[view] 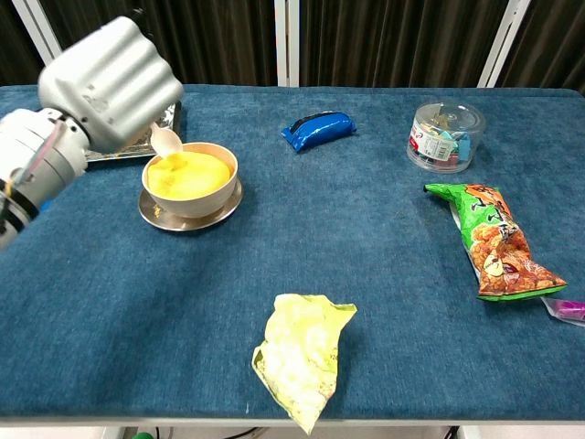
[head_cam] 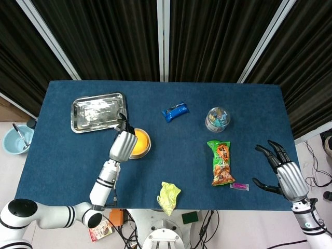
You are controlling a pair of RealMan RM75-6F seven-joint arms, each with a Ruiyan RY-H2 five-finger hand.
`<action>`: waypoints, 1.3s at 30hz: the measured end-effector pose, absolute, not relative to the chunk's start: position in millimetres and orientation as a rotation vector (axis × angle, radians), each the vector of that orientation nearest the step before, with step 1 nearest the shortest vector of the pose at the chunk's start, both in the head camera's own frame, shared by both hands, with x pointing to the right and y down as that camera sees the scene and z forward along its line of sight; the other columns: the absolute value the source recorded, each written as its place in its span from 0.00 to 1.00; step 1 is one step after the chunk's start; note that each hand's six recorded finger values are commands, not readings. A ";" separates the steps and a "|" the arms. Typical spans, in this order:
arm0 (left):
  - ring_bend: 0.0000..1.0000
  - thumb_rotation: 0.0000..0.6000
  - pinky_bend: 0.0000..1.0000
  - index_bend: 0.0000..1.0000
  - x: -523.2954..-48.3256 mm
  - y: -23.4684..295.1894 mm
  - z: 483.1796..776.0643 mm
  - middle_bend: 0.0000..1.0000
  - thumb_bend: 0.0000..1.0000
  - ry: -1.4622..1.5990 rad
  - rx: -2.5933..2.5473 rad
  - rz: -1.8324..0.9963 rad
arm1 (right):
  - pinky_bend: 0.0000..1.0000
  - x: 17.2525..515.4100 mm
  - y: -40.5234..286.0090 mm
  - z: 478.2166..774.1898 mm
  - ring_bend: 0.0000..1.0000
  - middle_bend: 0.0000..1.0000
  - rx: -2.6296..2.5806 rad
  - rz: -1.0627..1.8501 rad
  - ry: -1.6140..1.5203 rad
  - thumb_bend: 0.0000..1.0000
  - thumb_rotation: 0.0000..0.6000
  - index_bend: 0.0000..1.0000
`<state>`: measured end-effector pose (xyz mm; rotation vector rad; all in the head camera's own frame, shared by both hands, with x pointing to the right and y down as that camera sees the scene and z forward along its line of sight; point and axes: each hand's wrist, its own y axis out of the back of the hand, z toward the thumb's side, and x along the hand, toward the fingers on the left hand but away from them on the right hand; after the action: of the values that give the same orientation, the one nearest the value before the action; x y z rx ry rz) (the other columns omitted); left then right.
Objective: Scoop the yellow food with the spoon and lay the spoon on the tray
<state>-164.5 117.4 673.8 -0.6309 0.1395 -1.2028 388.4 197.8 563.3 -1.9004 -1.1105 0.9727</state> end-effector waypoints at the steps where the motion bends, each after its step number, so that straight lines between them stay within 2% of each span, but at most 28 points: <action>1: 0.36 1.00 0.24 0.62 -163.0 118.0 673.8 0.53 0.50 0.131 -0.615 -1.192 | 0.08 388.5 197.7 563.1 0.00 0.19 -1.900 0.973 -1.112 0.18 1.00 0.11; 12: 0.36 1.00 0.25 0.63 -150.5 127.8 678.0 0.53 0.50 0.035 -0.481 -1.111 | 0.08 388.1 198.2 561.6 0.00 0.19 -1.898 0.969 -1.115 0.18 1.00 0.11; 23: 0.36 1.00 0.25 0.63 -159.9 119.8 670.8 0.53 0.50 0.116 -0.572 -1.160 | 0.08 387.3 197.9 561.0 0.00 0.19 -1.896 0.969 -1.112 0.18 1.00 0.11; 29: 0.36 1.00 0.24 0.63 -175.9 100.1 660.8 0.52 0.49 0.318 -0.791 -1.246 | 0.08 387.6 196.9 560.0 0.00 0.19 -1.891 0.978 -1.111 0.18 1.00 0.11; 33: 0.35 1.00 0.23 0.63 -204.0 71.7 656.2 0.51 0.49 0.529 -0.970 -1.367 | 0.08 386.6 196.0 559.8 0.00 0.19 -1.888 0.985 -1.105 0.18 1.00 0.11; 39: 0.32 1.00 0.22 0.59 -253.5 40.9 674.2 0.48 0.49 0.765 -1.221 -1.586 | 0.08 386.1 194.2 557.8 0.00 0.19 -1.882 0.991 -1.100 0.18 1.00 0.11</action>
<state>-253.5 40.9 674.2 -1.2212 0.7649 -1.5856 386.1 194.2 557.8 -1.8815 -1.1001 0.9913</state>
